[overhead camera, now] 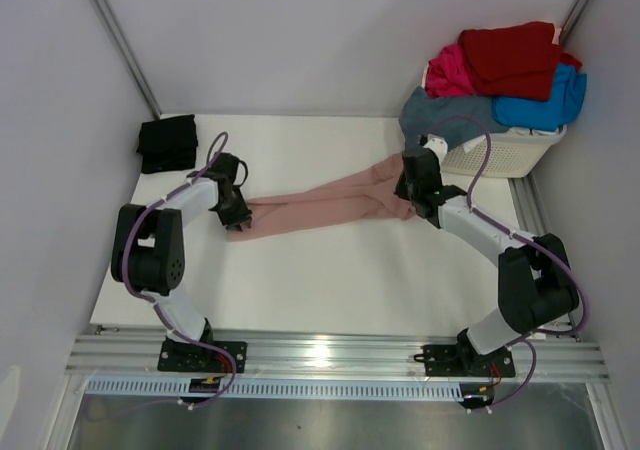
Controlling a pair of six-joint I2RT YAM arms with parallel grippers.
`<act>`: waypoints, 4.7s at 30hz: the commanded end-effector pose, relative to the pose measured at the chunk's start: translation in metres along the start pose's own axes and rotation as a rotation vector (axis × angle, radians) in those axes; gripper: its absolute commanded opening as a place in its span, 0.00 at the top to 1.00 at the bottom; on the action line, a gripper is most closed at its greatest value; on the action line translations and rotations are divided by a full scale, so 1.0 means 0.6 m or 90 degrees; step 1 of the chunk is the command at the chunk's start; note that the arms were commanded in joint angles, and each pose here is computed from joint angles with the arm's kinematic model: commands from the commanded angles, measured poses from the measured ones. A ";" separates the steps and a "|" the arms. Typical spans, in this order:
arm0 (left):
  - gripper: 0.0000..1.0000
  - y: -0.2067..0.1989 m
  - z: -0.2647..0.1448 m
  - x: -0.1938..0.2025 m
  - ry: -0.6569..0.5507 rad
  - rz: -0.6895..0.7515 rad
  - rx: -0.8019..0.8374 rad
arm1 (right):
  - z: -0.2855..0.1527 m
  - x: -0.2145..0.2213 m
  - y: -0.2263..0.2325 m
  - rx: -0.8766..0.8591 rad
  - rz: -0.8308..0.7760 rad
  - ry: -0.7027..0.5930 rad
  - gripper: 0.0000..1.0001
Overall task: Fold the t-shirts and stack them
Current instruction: Fold the other side of the tshirt into a rectangle, then rotate the tshirt 90 degrees
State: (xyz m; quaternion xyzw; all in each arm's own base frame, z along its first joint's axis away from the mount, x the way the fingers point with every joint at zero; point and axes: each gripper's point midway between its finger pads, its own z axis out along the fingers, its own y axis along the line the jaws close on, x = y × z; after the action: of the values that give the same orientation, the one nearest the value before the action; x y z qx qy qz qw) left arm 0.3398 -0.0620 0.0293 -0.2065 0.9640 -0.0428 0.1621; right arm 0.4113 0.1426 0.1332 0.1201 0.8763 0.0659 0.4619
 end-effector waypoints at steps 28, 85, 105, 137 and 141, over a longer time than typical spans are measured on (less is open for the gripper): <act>0.99 -0.017 -0.002 -0.025 0.099 0.080 -0.046 | 0.089 0.089 -0.092 0.126 0.038 0.123 0.71; 0.77 0.011 -0.268 -0.098 -0.271 0.054 0.050 | -0.041 -0.099 0.068 -0.249 0.082 -0.005 0.16; 0.82 -0.051 -0.364 0.006 -0.409 0.144 0.313 | 0.035 0.149 0.443 -0.493 -0.003 0.281 0.42; 0.82 -0.060 -0.358 0.043 -0.412 0.180 0.354 | -0.039 0.443 0.555 -0.538 -0.128 0.515 0.67; 0.82 -0.062 -0.357 0.038 -0.407 0.178 0.349 | -0.062 0.476 0.492 -0.507 -0.147 0.557 0.77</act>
State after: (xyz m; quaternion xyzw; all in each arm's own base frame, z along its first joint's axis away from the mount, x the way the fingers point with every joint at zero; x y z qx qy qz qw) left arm 0.2587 -0.0967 0.2163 -0.0392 0.8485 -0.1988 0.4889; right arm 0.3149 0.5380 0.0288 -0.1761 0.8705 0.4388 0.1363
